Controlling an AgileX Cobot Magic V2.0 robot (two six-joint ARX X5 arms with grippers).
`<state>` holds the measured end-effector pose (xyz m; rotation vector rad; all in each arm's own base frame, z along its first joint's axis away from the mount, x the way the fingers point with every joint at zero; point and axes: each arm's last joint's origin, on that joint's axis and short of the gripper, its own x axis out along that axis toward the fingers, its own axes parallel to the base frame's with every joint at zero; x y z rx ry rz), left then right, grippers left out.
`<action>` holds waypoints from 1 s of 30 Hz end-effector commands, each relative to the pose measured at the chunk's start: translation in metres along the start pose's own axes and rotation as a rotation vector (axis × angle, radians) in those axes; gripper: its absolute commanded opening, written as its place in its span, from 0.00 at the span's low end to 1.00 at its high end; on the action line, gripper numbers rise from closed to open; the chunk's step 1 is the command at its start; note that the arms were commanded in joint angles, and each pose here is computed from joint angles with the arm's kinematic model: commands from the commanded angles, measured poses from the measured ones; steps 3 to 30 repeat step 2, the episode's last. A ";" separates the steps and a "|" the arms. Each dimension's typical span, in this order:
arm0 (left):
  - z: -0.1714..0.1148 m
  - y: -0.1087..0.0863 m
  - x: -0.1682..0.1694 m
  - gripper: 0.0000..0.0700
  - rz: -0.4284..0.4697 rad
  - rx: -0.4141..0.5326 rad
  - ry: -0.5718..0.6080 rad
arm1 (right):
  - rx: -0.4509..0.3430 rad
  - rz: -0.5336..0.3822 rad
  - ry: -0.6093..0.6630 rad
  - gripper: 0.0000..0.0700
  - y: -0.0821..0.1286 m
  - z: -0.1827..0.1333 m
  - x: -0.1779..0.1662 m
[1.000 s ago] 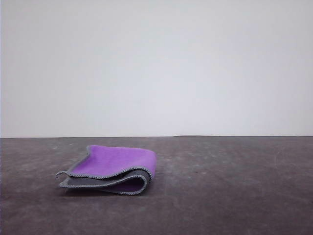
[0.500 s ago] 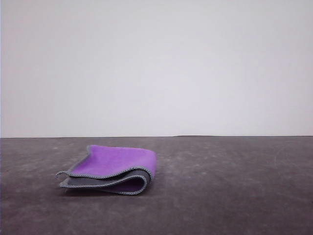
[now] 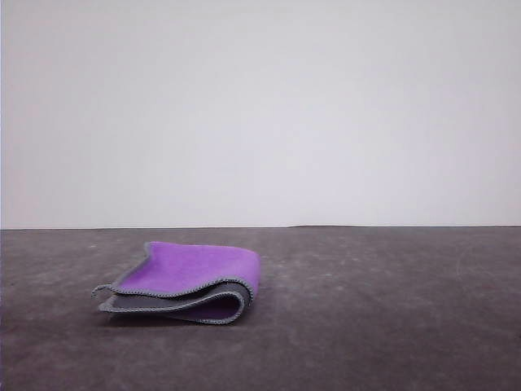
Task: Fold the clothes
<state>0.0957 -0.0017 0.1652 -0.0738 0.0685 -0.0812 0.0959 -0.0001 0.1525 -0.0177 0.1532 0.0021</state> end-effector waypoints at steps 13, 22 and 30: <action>-0.006 0.001 0.002 0.00 0.002 0.009 0.008 | 0.014 -0.005 -0.008 0.02 0.000 0.000 0.000; -0.006 0.001 0.002 0.00 0.002 0.009 0.008 | 0.014 -0.005 -0.008 0.02 0.000 0.000 0.000; -0.006 0.001 0.002 0.00 0.002 0.009 0.008 | 0.014 -0.005 -0.008 0.02 0.000 0.000 0.000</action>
